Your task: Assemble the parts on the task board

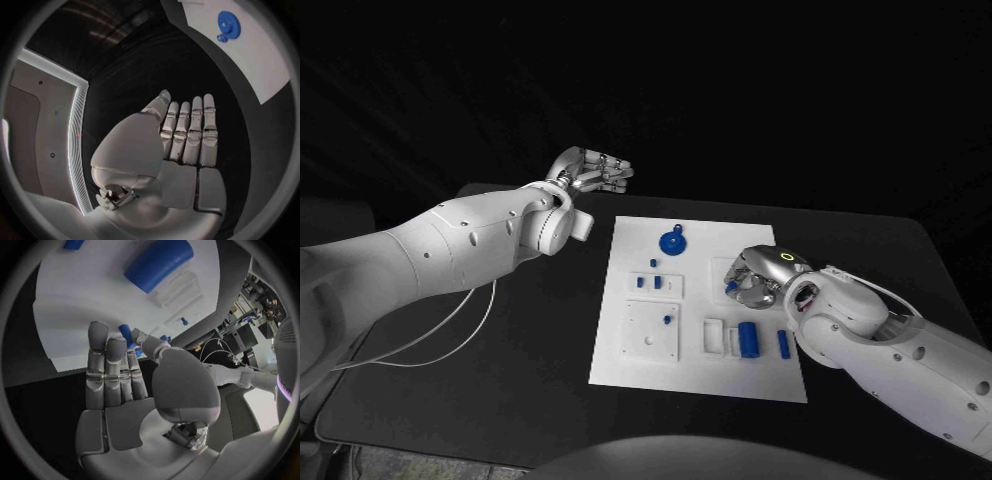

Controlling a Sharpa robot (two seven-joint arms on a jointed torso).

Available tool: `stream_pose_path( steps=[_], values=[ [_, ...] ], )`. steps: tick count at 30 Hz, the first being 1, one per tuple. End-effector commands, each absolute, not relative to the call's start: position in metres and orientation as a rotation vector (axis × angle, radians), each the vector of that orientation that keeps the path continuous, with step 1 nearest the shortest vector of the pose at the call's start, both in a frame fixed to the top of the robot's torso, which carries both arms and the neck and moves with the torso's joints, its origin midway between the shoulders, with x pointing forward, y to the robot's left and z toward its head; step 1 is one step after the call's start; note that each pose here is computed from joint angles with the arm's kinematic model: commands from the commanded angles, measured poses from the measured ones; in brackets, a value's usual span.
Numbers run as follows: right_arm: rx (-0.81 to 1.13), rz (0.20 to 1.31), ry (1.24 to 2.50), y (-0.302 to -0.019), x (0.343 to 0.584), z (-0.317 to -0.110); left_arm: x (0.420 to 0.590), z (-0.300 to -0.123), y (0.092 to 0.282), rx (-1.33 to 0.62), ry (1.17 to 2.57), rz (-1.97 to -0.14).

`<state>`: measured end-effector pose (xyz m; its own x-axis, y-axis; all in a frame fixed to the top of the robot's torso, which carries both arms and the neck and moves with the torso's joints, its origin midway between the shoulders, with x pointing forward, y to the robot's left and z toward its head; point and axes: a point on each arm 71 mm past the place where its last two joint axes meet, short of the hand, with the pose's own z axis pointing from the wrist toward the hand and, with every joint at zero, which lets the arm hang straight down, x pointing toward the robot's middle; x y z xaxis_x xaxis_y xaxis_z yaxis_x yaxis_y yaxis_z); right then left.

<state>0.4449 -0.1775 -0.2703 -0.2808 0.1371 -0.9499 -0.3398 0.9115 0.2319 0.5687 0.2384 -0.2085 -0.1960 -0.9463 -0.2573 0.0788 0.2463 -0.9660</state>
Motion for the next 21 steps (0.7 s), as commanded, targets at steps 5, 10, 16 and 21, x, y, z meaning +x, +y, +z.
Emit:
stream_pose_path(
  steps=[5, 10, 16, 21],
  values=[
    [-0.128, 0.474, 1.724, -0.176, 0.445, -0.266, 0.569, -0.208, 0.236, -0.874, 1.430, -1.210],
    [-0.080, 0.486, 1.699, -0.180, 0.446, -0.264, 0.569, -0.208, 0.237, -0.875, 1.430, -1.210],
    [0.008, 0.551, 1.694, -0.183, 0.446, -0.253, 0.570, -0.208, 0.238, -0.876, 1.427, -1.205],
    [0.079, 0.634, 1.697, -0.181, 0.445, -0.238, 0.571, -0.208, 0.240, -0.877, 1.425, -1.200]
  ],
)
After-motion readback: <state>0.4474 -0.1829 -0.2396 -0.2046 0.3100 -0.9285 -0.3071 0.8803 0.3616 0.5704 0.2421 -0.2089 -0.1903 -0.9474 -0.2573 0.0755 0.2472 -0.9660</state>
